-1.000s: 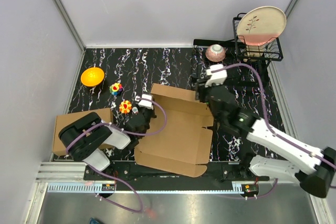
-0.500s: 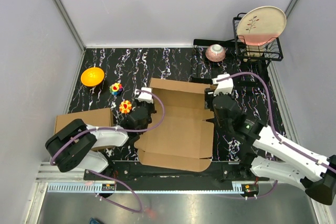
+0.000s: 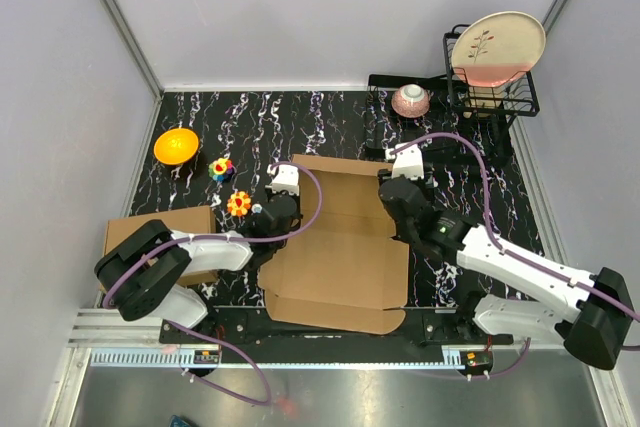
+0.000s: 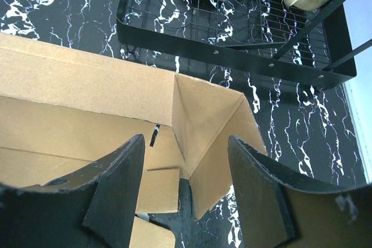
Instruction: Fold the paper box
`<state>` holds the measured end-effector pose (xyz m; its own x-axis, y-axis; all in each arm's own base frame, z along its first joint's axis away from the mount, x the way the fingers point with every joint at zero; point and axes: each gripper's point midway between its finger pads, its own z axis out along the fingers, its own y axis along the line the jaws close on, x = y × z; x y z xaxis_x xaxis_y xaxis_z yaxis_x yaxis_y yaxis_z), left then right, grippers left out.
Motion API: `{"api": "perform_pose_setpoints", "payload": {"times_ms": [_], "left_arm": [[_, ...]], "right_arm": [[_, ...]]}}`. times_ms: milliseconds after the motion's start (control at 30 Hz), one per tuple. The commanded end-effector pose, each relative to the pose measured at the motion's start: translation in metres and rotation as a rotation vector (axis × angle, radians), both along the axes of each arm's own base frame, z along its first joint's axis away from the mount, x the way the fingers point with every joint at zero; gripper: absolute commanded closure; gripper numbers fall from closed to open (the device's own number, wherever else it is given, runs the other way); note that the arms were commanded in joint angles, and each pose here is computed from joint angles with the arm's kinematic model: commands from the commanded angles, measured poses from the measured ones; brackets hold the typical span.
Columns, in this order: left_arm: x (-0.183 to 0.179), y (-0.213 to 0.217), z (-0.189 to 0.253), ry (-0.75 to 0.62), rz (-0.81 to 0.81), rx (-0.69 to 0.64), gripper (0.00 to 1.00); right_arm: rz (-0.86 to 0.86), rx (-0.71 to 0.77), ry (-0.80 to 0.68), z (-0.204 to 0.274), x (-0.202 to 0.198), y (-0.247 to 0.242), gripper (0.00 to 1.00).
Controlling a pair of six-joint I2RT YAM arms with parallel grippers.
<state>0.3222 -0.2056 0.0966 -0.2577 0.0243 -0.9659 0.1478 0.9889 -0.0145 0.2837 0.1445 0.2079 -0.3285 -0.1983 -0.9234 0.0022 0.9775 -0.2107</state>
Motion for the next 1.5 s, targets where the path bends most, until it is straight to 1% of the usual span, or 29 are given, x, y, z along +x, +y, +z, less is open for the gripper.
{"api": "perform_pose_setpoints", "payload": {"times_ms": [0, 200, 367, 467, 500, 600, 633, 767, 833, 900, 933, 967, 1000, 1067, 1133, 1167, 1367, 1467], "left_arm": [[0.002, -0.006, 0.002, 0.016, -0.003, -0.002, 1.0], [0.002, -0.006, 0.0, 0.021, -0.005, 0.002, 1.0], [0.002, -0.006, -0.001, 0.021, -0.006, 0.006, 1.0], [0.002, -0.006, -0.002, 0.023, -0.007, 0.008, 1.0], [0.002, -0.005, -0.001, 0.021, -0.002, 0.009, 1.0], [0.002, -0.003, -0.001, 0.018, 0.004, 0.01, 1.0], [0.002, -0.003, -0.001, 0.019, 0.005, 0.007, 1.0], [0.002, -0.004, -0.004, 0.035, 0.008, 0.014, 1.0], [0.002, -0.005, -0.004, 0.038, 0.008, 0.01, 1.0], [0.002, -0.005, -0.004, 0.04, 0.011, 0.007, 1.0], [0.002, -0.004, -0.003, 0.04, 0.013, 0.006, 1.0], [0.001, -0.003, -0.005, 0.045, 0.018, 0.013, 1.0], [0.001, -0.002, -0.003, 0.044, 0.025, 0.01, 1.0], [0.001, 0.001, -0.004, 0.061, 0.042, 0.026, 1.0], [0.005, 0.003, -0.002, 0.079, 0.092, 0.02, 1.0], [0.003, 0.006, -0.008, 0.111, 0.105, 0.046, 1.0], [0.0, 0.006, -0.018, 0.168, 0.136, 0.03, 1.0], [-0.003, 0.006, -0.018, 0.176, 0.131, 0.019, 1.0]], "right_arm": [[-0.062, 0.046, -0.018, 0.003, 0.007, -0.002, 0.36], [-0.113, 0.028, 0.035, -0.022, 0.019, -0.009, 0.44], [-0.127, 0.068, 0.043, -0.031, 0.029, -0.009, 0.5], [-0.117, 0.116, 0.05, -0.033, 0.034, -0.004, 0.62], [-0.097, 0.139, 0.061, -0.034, 0.034, 0.001, 0.69], [-0.044, 0.231, 0.087, -0.035, 0.031, 0.018, 0.78], [-0.042, 0.275, 0.1, -0.038, 0.03, 0.023, 0.83], [-0.002, 0.404, 0.164, -0.047, 0.022, 0.044, 0.88], [0.012, 0.468, 0.184, -0.047, 0.018, 0.051, 0.88], [0.013, 0.496, 0.178, -0.04, 0.015, 0.05, 0.79], [0.008, 0.498, 0.17, -0.036, 0.014, 0.047, 0.68], [-0.005, 0.476, 0.178, -0.035, 0.009, 0.04, 0.53], [-0.024, 0.47, 0.139, -0.022, 0.008, 0.03, 0.46], [-0.056, 0.458, 0.11, -0.009, -0.002, 0.011, 0.37], [-0.063, 0.455, 0.111, -0.01, -0.01, 0.002, 0.34], [-0.068, 0.453, 0.119, -0.011, -0.017, -0.004, 0.34], [-0.148, 0.413, 0.251, -0.058, -0.041, -0.021, 0.34], [-0.159, 0.451, 0.298, -0.078, -0.051, -0.02, 0.35]]}}
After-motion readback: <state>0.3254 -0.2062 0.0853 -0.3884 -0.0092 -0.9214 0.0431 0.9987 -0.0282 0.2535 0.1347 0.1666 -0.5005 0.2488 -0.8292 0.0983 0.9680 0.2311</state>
